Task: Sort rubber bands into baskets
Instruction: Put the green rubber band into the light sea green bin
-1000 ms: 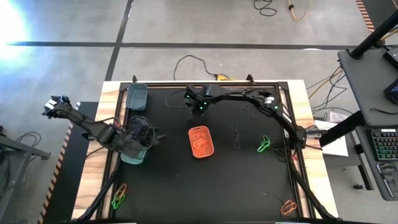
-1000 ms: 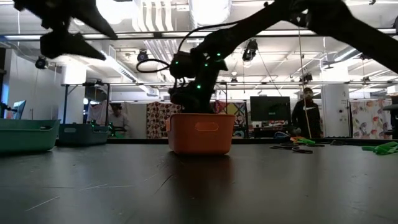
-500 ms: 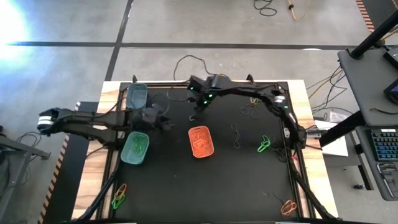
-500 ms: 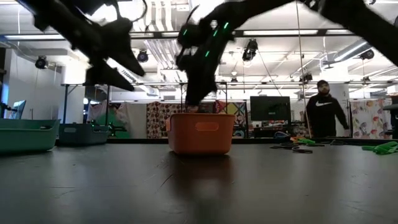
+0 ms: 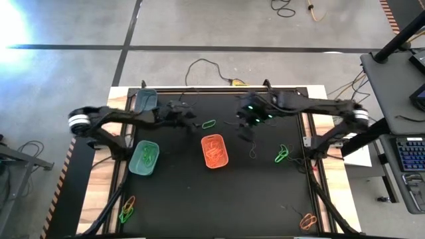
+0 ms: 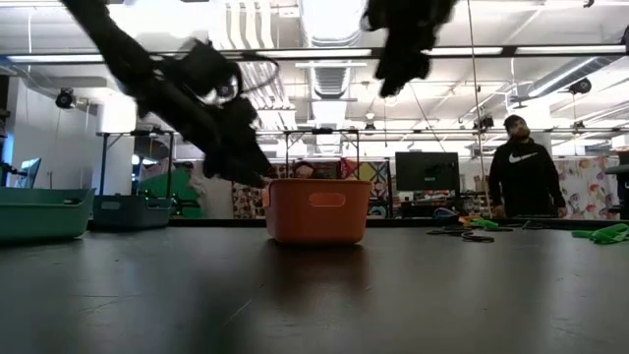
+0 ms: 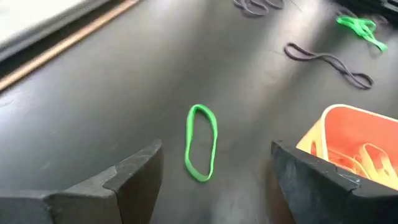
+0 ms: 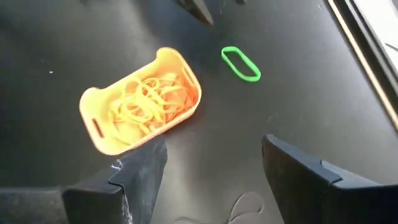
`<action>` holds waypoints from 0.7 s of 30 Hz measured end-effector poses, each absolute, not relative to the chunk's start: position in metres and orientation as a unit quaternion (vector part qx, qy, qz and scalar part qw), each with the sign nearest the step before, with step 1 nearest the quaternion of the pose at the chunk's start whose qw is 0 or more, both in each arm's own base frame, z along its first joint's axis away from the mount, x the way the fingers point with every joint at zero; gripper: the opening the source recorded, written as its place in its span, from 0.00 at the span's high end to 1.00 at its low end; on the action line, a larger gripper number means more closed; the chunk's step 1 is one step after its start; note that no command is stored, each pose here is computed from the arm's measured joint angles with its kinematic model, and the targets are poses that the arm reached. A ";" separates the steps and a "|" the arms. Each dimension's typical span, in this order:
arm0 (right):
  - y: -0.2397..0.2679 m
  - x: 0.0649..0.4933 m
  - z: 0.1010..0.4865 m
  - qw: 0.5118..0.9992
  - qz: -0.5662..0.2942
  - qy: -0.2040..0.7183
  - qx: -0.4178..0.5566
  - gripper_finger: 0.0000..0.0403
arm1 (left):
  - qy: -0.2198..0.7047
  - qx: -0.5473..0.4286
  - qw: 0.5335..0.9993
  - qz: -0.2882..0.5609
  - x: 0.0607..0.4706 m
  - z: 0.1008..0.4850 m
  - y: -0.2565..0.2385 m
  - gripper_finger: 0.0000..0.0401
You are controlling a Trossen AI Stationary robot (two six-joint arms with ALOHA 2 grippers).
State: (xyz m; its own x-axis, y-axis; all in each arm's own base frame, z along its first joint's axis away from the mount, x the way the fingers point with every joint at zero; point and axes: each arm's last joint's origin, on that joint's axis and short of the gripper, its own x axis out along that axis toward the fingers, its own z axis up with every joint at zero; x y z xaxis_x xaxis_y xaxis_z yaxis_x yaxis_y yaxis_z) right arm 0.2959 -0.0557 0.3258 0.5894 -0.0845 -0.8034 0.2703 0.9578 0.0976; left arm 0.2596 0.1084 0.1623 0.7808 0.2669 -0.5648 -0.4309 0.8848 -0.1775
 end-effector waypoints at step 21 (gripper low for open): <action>-0.042 0.247 0.289 0.871 -0.144 0.447 0.144 0.37 | 0.360 -0.127 0.915 0.132 0.311 0.107 0.151 0.38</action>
